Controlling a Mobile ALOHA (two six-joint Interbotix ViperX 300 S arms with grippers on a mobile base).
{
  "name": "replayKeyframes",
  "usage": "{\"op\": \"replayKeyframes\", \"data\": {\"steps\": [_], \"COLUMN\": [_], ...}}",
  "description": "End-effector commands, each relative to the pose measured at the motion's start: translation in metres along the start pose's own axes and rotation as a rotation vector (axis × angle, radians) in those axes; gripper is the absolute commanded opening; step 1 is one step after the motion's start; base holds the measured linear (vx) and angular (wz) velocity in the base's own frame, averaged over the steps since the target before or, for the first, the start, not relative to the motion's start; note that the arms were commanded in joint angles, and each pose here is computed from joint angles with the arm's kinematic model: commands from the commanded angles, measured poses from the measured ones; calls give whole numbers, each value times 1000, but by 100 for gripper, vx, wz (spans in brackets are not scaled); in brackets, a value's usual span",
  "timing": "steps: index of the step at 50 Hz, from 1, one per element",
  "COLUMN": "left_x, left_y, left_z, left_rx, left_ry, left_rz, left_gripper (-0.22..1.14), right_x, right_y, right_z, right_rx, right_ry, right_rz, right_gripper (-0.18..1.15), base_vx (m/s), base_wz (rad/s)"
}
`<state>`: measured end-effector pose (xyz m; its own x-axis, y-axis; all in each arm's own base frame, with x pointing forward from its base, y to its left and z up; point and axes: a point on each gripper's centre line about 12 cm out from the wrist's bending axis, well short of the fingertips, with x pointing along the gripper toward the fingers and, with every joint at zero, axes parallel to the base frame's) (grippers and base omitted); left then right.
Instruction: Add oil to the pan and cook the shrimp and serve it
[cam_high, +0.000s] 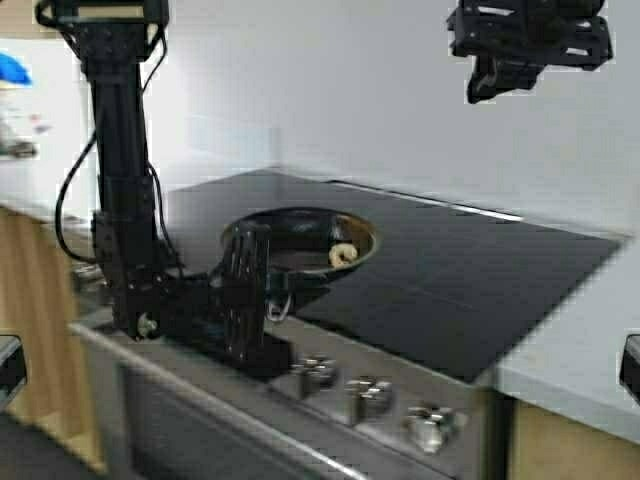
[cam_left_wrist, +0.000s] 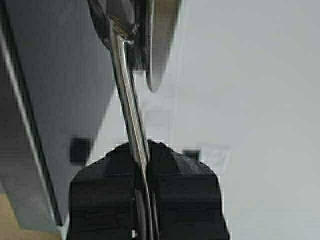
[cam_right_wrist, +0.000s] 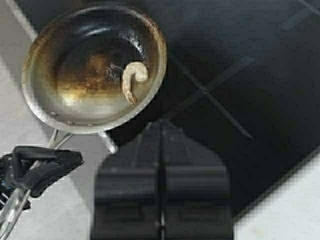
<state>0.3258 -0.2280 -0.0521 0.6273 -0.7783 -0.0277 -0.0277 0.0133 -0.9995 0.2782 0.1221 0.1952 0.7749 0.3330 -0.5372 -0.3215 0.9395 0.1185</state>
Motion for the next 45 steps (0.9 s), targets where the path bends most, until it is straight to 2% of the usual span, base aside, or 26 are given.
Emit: {"op": "replayKeyframes", "data": {"steps": [1, 22, 45], "left_x": [7, 6, -1], "left_y": [-42, -58, -60], "left_z": [5, 12, 9], "left_rx": [40, 44, 37], "left_ry": [-17, -68, -68], "left_rz": [-111, -135, -121], "left_gripper": [3, 3, 3], "right_x": [-5, 1, 4], "right_y": [3, 4, 4], "right_z": [13, 13, 15], "right_rx": [13, 4, 9], "right_ry": [-25, 5, 1], "right_rz": [11, 11, 11], "right_gripper": [5, 5, 5], "base_vx": [0, -3, -4], "base_wz": [46, 48, 45]}}
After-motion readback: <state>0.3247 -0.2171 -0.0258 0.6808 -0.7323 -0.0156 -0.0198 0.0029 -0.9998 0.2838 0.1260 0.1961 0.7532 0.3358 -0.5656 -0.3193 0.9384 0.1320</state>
